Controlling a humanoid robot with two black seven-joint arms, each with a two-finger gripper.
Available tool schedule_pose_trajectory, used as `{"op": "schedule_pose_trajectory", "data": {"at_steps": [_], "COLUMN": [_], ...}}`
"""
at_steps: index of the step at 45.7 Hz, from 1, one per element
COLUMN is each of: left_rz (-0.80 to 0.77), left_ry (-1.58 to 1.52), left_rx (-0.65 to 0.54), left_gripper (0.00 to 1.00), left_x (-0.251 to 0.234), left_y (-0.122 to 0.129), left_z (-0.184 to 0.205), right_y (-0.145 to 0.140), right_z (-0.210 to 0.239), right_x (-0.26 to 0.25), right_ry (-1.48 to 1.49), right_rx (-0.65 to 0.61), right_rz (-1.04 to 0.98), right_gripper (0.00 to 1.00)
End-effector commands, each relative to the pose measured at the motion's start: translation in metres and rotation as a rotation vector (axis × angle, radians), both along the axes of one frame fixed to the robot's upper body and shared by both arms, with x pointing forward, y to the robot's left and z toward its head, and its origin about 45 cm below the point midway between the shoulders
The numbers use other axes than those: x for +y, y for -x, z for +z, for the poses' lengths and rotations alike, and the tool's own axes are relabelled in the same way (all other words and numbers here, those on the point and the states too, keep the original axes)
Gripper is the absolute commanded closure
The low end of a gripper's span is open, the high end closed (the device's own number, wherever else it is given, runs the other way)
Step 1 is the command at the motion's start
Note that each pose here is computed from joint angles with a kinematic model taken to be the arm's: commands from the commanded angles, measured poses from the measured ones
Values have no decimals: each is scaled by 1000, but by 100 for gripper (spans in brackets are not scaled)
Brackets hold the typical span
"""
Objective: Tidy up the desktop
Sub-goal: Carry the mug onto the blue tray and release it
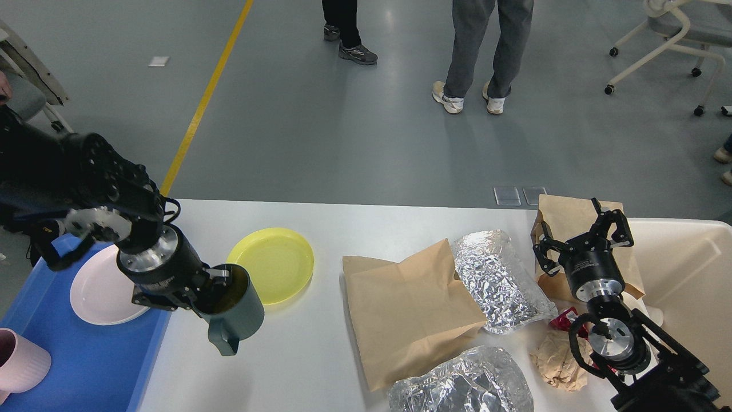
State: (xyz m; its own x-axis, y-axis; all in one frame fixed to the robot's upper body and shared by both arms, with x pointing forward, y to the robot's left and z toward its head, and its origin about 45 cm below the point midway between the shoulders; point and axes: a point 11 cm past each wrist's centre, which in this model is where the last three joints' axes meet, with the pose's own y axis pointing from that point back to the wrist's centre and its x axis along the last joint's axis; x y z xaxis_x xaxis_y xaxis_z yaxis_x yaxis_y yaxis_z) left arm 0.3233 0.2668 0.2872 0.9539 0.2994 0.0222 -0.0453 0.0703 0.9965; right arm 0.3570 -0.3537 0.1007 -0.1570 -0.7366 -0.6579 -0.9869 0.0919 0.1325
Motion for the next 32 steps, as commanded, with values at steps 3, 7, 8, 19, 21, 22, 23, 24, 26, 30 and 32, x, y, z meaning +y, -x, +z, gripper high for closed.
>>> {"op": "schedule_pose_trajectory", "data": {"at_steps": [3,7,8,19,21,22,23,24,26,30,32], "left_rz": [-134,-188,-196,-226,-225,-223,-221,-220,-219,-205,-189], "left_ry": [-38,-46,-47,4,11,15,18,18,19,13,17], "left_rx": [-33,-45,-52,-77,-77,-76,-75,-74,-70,-70,-74], "left_gripper": [100,100,100,100,100,100,100,100,100,100,100], "left_x": [-7,-17,-19,-36,-36,-35,-35,-34,-33,-19,-7], "left_y": [-2,5,7,19,20,20,20,20,20,20,19], "left_z": [87,121,129,153,153,152,153,153,152,150,148], "right_y": [0,0,0,0,0,0,0,0,0,0,0], "right_z": [0,0,0,0,0,0,0,0,0,0,0], "right_x": [0,0,0,0,0,0,0,0,0,0,0], "right_ry": [0,1,0,1,1,1,1,1,1,0,1], "right_rx": [-1,2,-1,0,0,0,0,2,0,-1,0], "right_rz": [0,0,0,-1,-1,-1,-1,0,-1,0,-1], "right_gripper": [0,0,0,0,0,0,0,0,0,0,0]}}
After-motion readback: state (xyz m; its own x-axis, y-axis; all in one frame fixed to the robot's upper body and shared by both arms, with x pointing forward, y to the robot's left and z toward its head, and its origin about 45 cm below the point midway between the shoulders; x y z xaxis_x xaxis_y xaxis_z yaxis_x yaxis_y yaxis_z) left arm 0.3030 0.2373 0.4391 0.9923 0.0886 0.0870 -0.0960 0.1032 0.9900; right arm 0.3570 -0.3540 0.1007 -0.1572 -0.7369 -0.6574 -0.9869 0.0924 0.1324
